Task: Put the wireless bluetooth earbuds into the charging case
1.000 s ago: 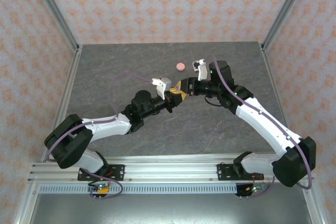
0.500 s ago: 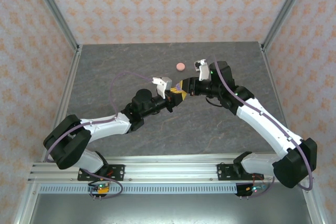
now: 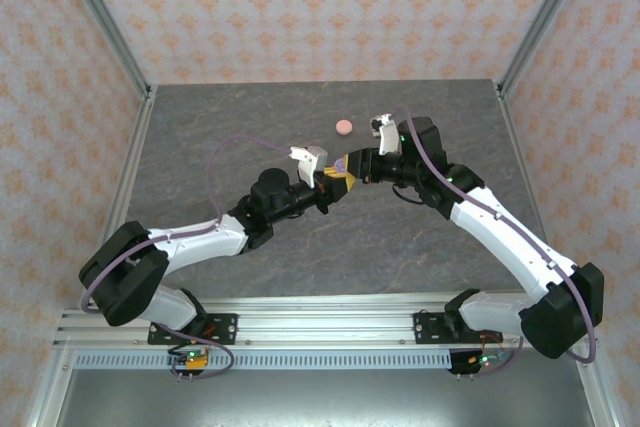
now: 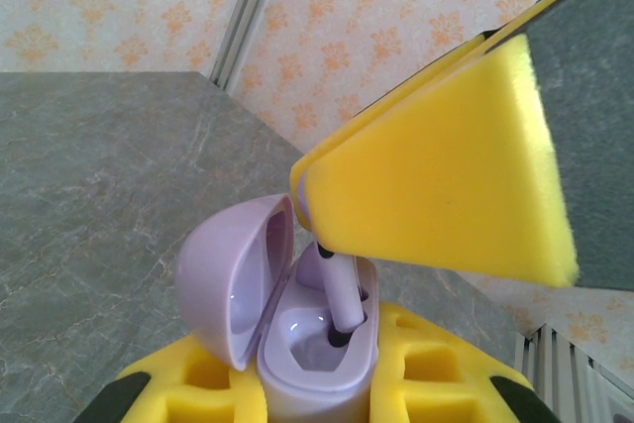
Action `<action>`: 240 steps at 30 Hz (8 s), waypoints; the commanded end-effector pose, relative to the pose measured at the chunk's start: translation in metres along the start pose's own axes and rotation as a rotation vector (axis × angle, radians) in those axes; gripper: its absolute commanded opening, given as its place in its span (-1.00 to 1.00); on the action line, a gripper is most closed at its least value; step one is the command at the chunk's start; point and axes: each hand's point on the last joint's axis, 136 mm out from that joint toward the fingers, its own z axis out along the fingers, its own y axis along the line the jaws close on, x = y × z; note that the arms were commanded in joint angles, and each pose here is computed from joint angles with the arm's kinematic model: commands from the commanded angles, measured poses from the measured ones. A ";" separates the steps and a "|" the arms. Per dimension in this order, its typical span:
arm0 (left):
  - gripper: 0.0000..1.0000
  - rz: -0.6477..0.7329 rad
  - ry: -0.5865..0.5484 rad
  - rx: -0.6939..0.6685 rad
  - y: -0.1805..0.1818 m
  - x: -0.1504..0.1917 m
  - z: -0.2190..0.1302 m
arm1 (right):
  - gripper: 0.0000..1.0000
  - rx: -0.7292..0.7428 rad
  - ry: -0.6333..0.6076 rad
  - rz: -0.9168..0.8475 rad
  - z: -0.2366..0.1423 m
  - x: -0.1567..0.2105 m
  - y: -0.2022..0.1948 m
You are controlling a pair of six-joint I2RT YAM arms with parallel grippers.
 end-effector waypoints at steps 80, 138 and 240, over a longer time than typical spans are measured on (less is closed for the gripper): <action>-0.98 0.138 0.037 0.024 -0.024 -0.015 0.003 | -0.02 -0.139 0.085 -0.022 -0.019 0.011 0.042; -0.97 0.336 0.228 -0.194 -0.005 0.008 -0.003 | -0.79 0.132 0.415 0.137 -0.001 0.055 -0.006; 0.56 -0.143 0.637 -0.861 0.187 0.033 -0.025 | 0.01 1.023 -0.054 0.211 -0.108 0.043 -0.191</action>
